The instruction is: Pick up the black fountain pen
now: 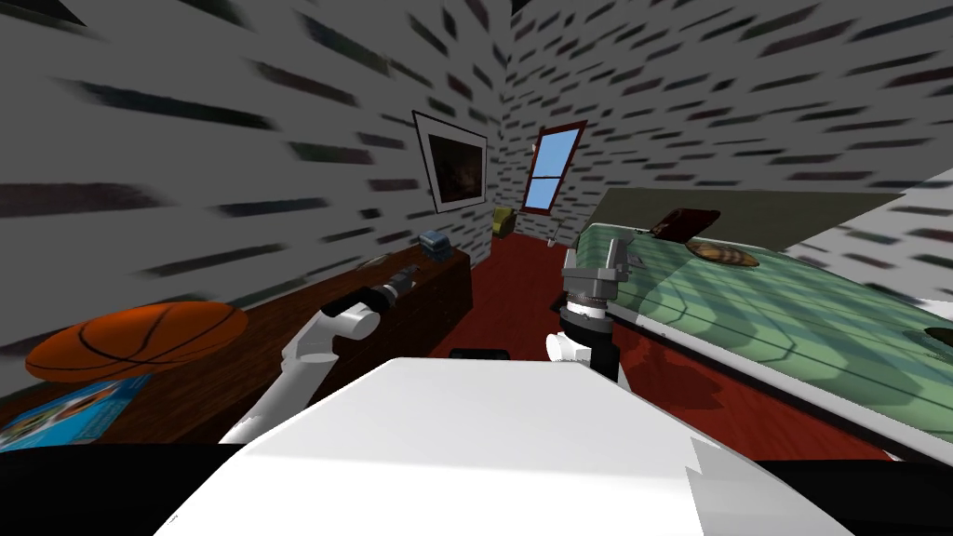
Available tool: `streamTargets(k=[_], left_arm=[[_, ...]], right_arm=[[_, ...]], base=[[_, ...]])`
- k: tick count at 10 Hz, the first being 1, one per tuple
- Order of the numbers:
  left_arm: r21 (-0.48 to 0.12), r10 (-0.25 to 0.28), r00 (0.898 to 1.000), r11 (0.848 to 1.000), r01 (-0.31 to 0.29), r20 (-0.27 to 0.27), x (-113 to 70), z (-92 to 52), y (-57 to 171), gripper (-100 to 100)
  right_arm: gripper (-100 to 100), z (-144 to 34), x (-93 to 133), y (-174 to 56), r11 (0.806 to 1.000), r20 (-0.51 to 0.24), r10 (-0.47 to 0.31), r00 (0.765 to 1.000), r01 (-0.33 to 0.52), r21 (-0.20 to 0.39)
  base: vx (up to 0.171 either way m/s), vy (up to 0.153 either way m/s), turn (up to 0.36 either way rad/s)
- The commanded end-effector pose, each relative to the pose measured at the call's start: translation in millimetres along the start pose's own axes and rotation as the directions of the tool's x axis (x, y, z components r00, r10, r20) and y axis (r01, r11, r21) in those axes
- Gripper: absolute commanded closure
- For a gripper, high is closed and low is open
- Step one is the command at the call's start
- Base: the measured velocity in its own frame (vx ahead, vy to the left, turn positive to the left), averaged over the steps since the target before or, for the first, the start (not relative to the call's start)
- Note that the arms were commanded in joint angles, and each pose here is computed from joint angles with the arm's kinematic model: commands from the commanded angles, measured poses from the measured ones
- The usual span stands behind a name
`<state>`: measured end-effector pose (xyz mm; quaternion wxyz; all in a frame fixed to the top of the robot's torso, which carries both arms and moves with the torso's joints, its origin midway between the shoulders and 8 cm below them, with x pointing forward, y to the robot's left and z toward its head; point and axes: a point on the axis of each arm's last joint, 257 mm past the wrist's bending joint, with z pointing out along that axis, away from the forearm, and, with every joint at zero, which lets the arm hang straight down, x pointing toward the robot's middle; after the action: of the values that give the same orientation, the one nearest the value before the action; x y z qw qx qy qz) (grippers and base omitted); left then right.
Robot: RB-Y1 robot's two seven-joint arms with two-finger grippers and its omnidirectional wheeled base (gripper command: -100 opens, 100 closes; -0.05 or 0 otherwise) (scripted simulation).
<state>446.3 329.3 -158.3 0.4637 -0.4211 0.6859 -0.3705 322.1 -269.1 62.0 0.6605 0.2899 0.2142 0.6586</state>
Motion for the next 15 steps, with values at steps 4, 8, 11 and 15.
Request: streamTargets(k=[4,8,11,15], left_arm=[[-0.127,0.021,0.999,0.992,-0.026,-0.033,-4.3,1.8,30.5,-100],[-0.245,0.04,0.997,0.968,-0.054,-0.061,-16.8,-0.3,58.8,-100],[-0.328,0.041,0.996,0.942,-0.066,-0.082,-22.4,-5.3,79.9,-100],[-0.416,0.038,0.994,0.906,-0.078,-0.103,-27.9,-13.2,102.2,-100]], right_arm=[[0,0.0,0.0,0.0,1.0,0.0,0.0,1.0,0.0,0.0],[0,0.0,0.0,0.0,1.0,0.0,0.0,1.0,0.0,0.0],[0,0.0,0.0,0.0,1.0,0.0,0.0,1.0,0.0,0.0],[0,0.0,-0.1,0.0,1.0,0.0,0.0,1.0,0.0,0.0]], base=[[0.019,0.009,-0.053],[0.032,0.013,-0.075],[0.062,0.017,-0.095],[0.045,0.02,-0.048]])
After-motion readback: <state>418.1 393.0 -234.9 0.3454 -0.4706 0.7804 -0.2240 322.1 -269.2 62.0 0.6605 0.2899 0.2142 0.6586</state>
